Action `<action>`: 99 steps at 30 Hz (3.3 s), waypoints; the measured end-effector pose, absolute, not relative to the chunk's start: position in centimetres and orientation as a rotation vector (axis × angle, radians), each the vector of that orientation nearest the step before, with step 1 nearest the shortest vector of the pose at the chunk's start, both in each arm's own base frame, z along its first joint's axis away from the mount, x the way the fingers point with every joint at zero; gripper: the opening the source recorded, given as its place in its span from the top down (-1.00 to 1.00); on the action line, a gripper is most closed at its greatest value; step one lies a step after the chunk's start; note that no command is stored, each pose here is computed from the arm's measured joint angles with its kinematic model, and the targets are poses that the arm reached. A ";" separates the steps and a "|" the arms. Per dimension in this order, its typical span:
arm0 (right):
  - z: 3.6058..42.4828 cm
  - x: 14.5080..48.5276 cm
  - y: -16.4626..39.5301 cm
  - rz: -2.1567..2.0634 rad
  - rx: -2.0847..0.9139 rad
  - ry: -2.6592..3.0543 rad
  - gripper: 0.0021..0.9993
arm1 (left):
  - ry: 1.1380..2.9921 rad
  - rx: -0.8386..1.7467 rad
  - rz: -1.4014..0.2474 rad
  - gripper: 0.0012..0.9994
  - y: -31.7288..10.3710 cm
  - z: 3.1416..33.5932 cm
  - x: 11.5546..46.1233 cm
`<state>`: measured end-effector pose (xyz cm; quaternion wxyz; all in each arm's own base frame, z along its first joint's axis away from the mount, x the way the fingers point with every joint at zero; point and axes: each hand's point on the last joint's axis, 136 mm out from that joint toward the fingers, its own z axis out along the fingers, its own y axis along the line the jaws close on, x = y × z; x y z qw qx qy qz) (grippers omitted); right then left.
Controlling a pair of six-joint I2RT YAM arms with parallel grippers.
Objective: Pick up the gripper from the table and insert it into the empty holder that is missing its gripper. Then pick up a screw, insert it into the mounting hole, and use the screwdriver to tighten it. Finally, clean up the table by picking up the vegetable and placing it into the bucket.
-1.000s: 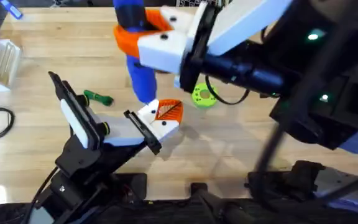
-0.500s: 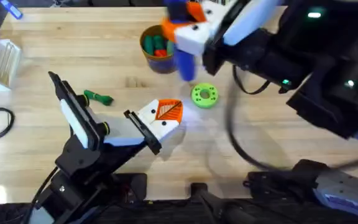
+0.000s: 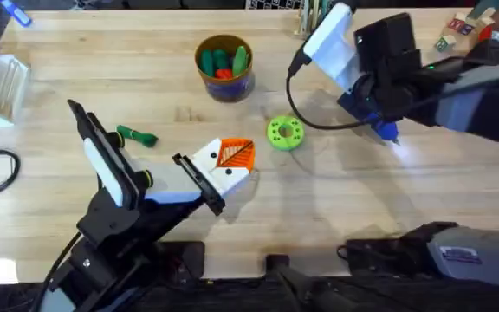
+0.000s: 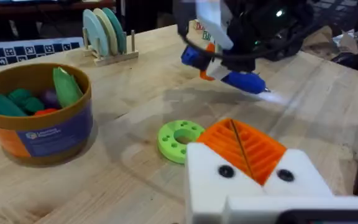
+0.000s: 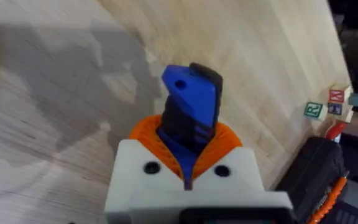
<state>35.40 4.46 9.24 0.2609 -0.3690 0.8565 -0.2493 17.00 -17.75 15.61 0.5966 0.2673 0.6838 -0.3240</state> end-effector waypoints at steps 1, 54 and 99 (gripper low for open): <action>8.7 35.4 4.2 -0.686 -1.010 2.335 0.96 | 1.587 0.621 -0.752 0.99 -17.8 15.6 17.0; 16.9 32.9 10.8 -0.304 -0.836 2.199 -0.91 | 2.086 0.193 -0.125 -0.97 -7.7 23.8 20.7; 16.9 32.4 12.2 -0.291 -0.901 2.172 -0.92 | 2.526 -1.774 0.268 -0.97 7.7 5.5 29.0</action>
